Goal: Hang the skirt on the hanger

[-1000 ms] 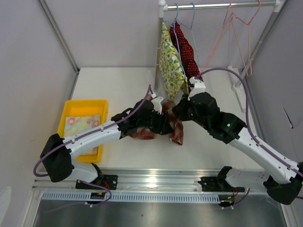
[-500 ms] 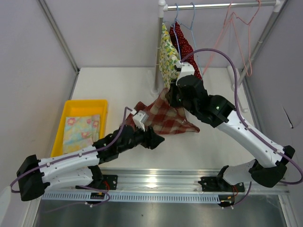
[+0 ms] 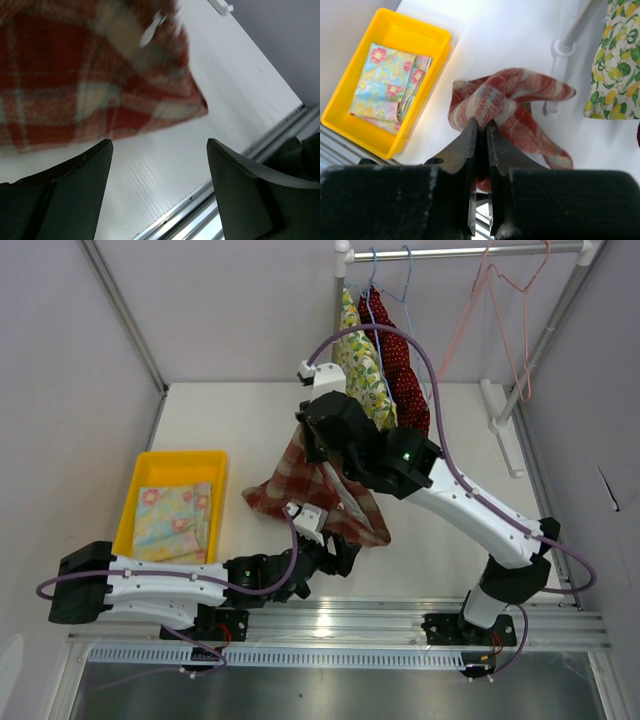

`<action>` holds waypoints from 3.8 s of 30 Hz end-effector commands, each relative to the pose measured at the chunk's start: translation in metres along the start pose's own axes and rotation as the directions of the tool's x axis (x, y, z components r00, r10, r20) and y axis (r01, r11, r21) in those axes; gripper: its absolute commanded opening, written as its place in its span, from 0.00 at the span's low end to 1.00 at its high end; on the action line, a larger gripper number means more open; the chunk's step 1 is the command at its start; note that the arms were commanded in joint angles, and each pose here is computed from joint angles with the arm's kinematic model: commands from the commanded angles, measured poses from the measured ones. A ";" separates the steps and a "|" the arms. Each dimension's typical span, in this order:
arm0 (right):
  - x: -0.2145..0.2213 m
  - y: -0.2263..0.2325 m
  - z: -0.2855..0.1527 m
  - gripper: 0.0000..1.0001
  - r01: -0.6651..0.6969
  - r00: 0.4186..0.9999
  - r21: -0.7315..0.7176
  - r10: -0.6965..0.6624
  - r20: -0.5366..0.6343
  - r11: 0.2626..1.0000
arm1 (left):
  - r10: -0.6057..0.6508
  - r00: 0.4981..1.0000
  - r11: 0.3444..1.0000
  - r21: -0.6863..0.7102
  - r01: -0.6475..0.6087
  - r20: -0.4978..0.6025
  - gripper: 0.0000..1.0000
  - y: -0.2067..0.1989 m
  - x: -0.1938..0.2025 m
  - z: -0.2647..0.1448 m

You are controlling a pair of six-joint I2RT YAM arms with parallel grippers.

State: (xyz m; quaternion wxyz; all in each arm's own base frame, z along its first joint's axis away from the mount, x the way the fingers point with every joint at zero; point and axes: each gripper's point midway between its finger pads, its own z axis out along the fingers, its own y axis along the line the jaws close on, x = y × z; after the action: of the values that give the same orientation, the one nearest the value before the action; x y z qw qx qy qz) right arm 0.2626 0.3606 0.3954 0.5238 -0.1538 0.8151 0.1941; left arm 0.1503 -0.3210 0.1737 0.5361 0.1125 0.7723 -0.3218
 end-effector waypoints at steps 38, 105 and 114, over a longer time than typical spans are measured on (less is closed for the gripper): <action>-0.040 0.014 -0.009 0.00 0.015 0.996 0.034 -0.018 0.090 0.999 | -0.060 0.985 0.943 -0.334 0.003 -0.159 0.66 -0.009 0.058 0.016; -0.002 -0.159 -0.168 0.00 -0.200 0.979 0.113 0.194 0.065 0.973 | 0.063 0.993 0.997 -0.052 -0.058 0.103 0.00 0.015 -0.290 -0.168; 0.001 -0.164 -0.159 0.00 -0.180 0.984 0.171 0.178 0.024 0.969 | -0.011 1.000 1.000 -0.009 0.011 0.025 0.00 0.044 -0.275 -0.121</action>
State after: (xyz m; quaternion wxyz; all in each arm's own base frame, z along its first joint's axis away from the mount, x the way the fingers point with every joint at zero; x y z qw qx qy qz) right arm 0.2073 0.1574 0.4205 0.5024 -0.0527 0.8405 0.1960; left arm 0.1905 -0.1487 0.4265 0.5558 0.0581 0.7859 -0.2649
